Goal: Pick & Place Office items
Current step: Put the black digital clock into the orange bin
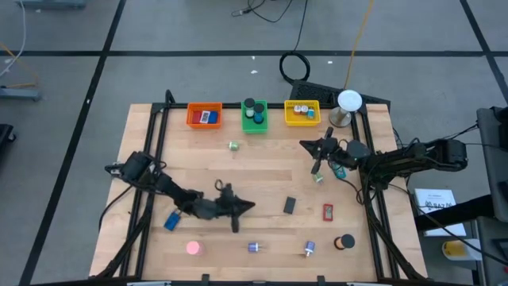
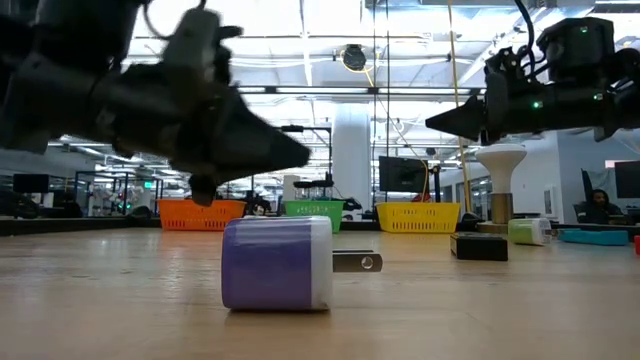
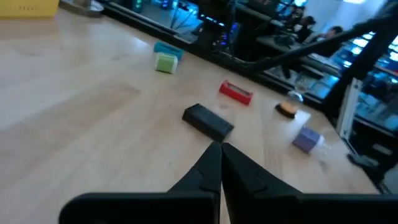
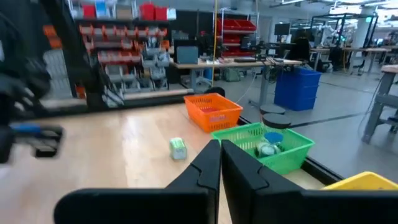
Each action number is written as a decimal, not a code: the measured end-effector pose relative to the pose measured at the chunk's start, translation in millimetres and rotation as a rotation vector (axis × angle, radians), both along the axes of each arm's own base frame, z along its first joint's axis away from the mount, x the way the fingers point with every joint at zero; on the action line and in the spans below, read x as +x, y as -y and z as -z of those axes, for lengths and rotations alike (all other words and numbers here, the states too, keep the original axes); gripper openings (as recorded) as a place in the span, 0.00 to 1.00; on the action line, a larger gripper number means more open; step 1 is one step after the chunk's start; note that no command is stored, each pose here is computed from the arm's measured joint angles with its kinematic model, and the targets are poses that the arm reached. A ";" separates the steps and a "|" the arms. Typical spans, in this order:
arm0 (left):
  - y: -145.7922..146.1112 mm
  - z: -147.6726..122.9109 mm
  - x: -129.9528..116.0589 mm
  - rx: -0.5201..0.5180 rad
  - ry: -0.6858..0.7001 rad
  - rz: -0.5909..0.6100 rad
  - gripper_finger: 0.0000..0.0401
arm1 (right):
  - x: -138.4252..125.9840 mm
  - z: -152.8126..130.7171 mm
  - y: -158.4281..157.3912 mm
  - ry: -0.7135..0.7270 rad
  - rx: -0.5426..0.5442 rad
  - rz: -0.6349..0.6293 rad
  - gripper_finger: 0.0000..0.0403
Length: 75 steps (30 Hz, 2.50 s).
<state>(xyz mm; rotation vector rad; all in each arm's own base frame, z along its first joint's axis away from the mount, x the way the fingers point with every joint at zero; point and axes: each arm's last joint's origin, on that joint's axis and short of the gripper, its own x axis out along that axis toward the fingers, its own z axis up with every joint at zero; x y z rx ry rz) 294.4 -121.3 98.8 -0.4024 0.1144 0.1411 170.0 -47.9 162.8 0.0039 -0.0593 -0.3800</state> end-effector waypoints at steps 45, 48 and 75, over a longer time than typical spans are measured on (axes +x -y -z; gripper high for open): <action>-76.5 10.1 2.7 0.263 -0.039 0.257 0.01 | 123.8 18.0 -123.0 -1.268 -0.388 -0.872 0.67; -77.0 10.1 2.7 0.237 -0.039 0.246 0.02 | 126.0 22.9 -122.0 -1.281 -0.387 -0.870 0.63; -88.5 -10.2 -90.9 0.189 -0.070 -0.159 0.02 | 266.6 33.3 -47.0 -0.886 0.142 -0.425 0.37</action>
